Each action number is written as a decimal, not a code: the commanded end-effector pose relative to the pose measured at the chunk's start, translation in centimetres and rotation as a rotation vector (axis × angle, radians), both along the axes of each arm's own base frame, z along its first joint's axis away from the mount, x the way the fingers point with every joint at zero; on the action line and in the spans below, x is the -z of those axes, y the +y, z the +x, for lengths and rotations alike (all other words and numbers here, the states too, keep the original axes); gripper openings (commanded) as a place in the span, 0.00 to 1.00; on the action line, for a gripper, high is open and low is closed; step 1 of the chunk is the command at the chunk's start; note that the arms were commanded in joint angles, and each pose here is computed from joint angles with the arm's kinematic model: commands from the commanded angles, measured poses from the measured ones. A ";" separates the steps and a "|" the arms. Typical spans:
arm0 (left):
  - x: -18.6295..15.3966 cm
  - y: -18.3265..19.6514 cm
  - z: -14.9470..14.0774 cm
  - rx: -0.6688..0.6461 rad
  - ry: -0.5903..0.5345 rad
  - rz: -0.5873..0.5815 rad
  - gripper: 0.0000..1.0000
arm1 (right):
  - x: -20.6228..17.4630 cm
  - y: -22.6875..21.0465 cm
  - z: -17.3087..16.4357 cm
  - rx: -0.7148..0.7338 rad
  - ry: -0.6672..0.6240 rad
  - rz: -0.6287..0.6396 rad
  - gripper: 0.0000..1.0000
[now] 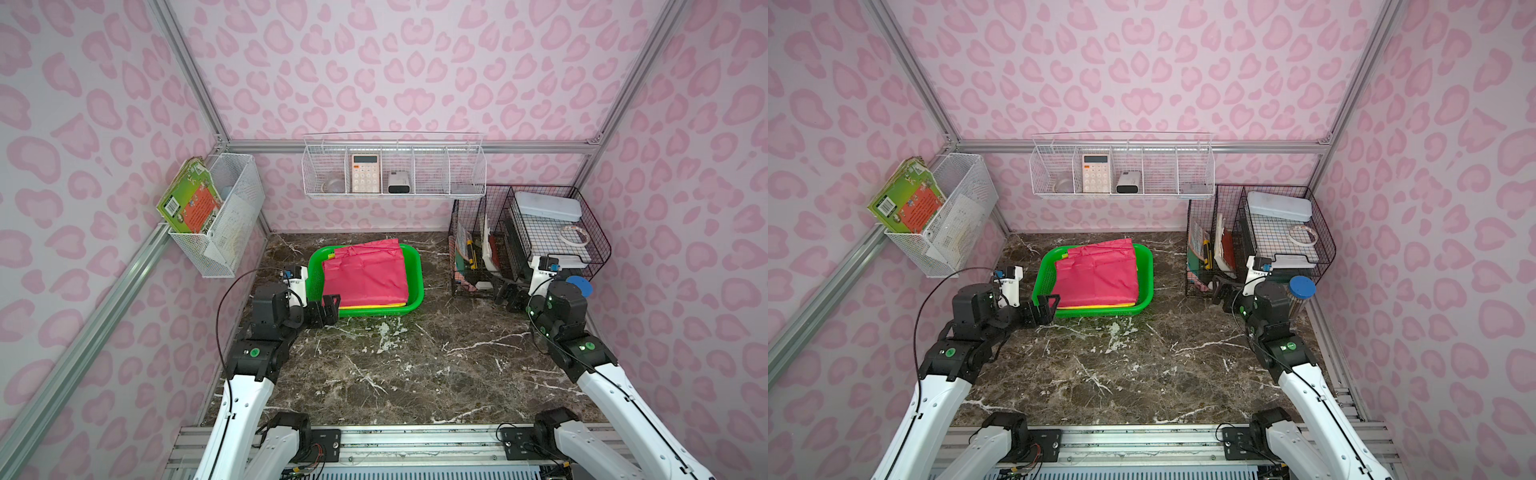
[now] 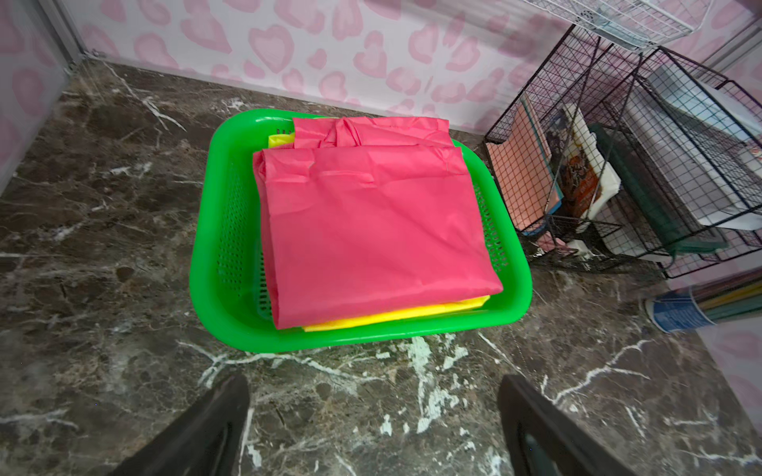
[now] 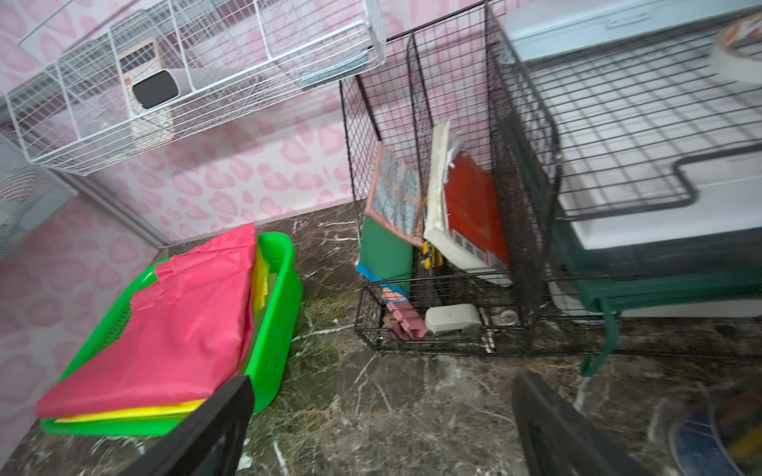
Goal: Put the folded raincoat in the basket
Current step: Reset both arms
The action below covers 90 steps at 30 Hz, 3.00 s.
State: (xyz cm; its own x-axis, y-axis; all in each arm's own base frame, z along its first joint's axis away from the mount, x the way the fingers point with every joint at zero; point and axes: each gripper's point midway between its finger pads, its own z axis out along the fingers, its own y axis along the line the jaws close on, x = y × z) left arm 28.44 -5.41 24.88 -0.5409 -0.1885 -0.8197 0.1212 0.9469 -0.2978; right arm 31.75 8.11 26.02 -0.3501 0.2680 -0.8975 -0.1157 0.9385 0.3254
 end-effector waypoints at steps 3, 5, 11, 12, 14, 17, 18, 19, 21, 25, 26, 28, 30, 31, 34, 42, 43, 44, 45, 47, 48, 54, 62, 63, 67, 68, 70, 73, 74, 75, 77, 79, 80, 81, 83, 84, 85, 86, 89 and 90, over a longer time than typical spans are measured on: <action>-2.3 2.3 1.3 -0.077 -0.248 0.149 0.99 | 0.3 -4.1 0.8 0.181 -0.064 -0.071 1.00; -2.2 2.6 1.2 -0.085 -0.289 0.190 0.99 | 1.1 -4.9 1.0 0.209 -0.063 -0.064 1.00; -0.8 4.3 0.9 -0.158 -0.328 0.272 0.99 | 4.5 -7.9 0.9 0.336 -0.103 -0.109 1.00; -0.3 4.8 1.0 -0.187 -0.326 0.277 0.99 | 5.0 -8.5 0.8 0.366 -0.112 -0.130 1.00; 0.3 5.4 1.3 -0.225 -0.326 0.282 0.99 | 5.9 -9.2 0.7 0.389 -0.130 -0.184 1.00; 1.7 5.6 2.2 -0.240 -0.299 0.275 0.99 | 7.4 -10.1 0.7 0.432 -0.116 -0.242 1.00; 2.3 5.6 2.6 -0.239 -0.283 0.281 0.99 | 7.9 -10.4 0.8 0.446 -0.105 -0.251 1.00; 3.0 5.7 3.0 -0.244 -0.265 0.288 0.99 | 8.4 -10.6 0.9 0.451 -0.096 -0.258 1.00; 4.6 6.2 3.9 -0.258 -0.225 0.320 0.99 | 9.3 -10.8 1.2 0.459 -0.086 -0.269 1.00; 7.3 8.1 4.7 -0.353 -0.148 0.374 0.99 | 11.0 -11.3 1.5 0.485 -0.071 -0.275 1.00; 7.7 8.5 4.8 -0.369 -0.136 0.391 0.99 | 11.5 -11.3 1.6 0.483 -0.060 -0.282 1.00; 8.3 8.8 4.8 -0.370 -0.130 0.399 0.99 | 12.0 -11.2 1.7 0.476 -0.043 -0.288 1.00; 8.5 8.4 5.1 -0.351 -0.160 0.370 0.99 | 12.1 -11.2 1.7 0.477 -0.050 -0.284 1.00; 8.6 8.1 5.3 -0.336 -0.174 0.354 0.99 | 11.9 -11.3 1.7 0.480 -0.063 -0.284 1.00; 9.7 7.0 6.9 -0.284 -0.191 0.331 0.99 | 11.4 -11.5 1.9 0.489 -0.112 -0.291 1.00; 15.0 4.6 9.0 -0.137 -0.253 0.299 0.99 | 11.0 -11.7 2.3 0.498 -0.224 -0.302 1.00; 15.3 4.6 9.1 -0.136 -0.279 0.301 0.99 | 11.1 -11.7 2.4 0.494 -0.220 -0.306 1.00; 15.2 4.7 9.5 -0.141 -0.297 0.304 0.99 | 11.1 -11.5 2.7 0.473 -0.217 -0.316 1.00; 15.3 4.5 9.9 -0.126 -0.292 0.312 0.99 | 10.9 -11.3 2.8 0.456 -0.228 -0.331 1.00; 15.4 3.7 10.1 -0.071 -0.285 0.314 0.99 | 10.3 -11.7 2.5 0.477 -0.263 -0.352 1.00; 15.5 3.1 10.0 -0.029 -0.289 0.326 0.99 | 10.1 -12.0 2.3 0.489 -0.278 -0.361 1.00; 16.1 2.5 11.6 0.024 -0.197 0.322 0.99 | 11.3 -10.4 2.6 0.363 -0.335 -0.378 1.00; 16.4 4.0 11.6 -0.075 -0.122 0.315 0.99 | 12.6 -9.7 5.3 0.241 -0.269 -0.357 1.00; 16.5 3.3 11.4 -0.043 -0.137 0.317 0.99 | 12.7 -9.8 5.3 0.242 -0.263 -0.358 1.00; 16.6 4.2 11.9 -0.075 -0.113 0.303 0.99 | 12.6 -9.7 5.2 0.240 -0.267 -0.364 1.00; 16.6 4.1 11.8 -0.075 -0.114 0.306 0.99 | 12.6 -9.6 5.2 0.240 -0.268 -0.363 0.99; 16.6 4.2 11.8 -0.075 -0.114 0.305 0.99 | 12.6 -9.7 5.2 0.240 -0.268 -0.364 1.00; 16.6 4.1 11.8 -0.074 -0.114 0.305 0.99 | 12.6 -9.6 5.2 0.238 -0.268 -0.367 1.00; 16.6 4.1 11.8 -0.075 -0.114 0.305 0.99 | 12.6 -9.5 5.2 0.237 -0.268 -0.371 0.99; 16.5 4.1 11.8 -0.075 -0.115 0.305 0.99 | 12.6 -9.4 5.3 0.232 -0.268 -0.376 1.00; 16.6 4.1 11.8 -0.075 -0.115 0.306 0.99 | 12.6 -9.4 5.3 0.230 -0.268 -0.376 1.00; 16.6 4.1 11.8 -0.075 -0.114 0.306 0.99 | 12.7 -9.4 5.3 0.229 -0.265 -0.375 1.00; 16.6 4.1 11.8 -0.076 -0.114 0.305 0.99 | 12.7 -9.3 5.3 0.228 -0.265 -0.375 1.00; 16.6 4.1 11.8 -0.075 -0.114 0.306 0.99 | 12.7 -9.3 5.3 0.229 -0.265 -0.375 1.00; 16.5 4.1 11.9 -0.076 -0.115 0.305 0.99 | 12.8 -9.3 5.4 0.227 -0.261 -0.376 0.99; 16.5 4.1 11.9 -0.075 -0.117 0.306 0.99 | 12.8 -9.3 5.5 0.228 -0.257 -0.374 1.00; 16.6 4.1 11.9 -0.075 -0.114 0.306 0.99 | 12.9 -9.4 5.6 0.227 -0.254 -0.366 1.00; 16.6 4.1 11.9 -0.076 -0.114 0.306 0.99 | 12.9 -9.4 5.6 0.220 -0.252 -0.362 1.00; 16.5 4.2 11.9 -0.076 -0.116 0.306 0.99 | 12.8 -9.3 5.5 0.220 -0.261 -0.365 0.99; 16.5 4.1 11.9 -0.075 -0.115 0.306 0.99 | 12.7 -9.3 5.4 0.221 -0.266 -0.365 0.99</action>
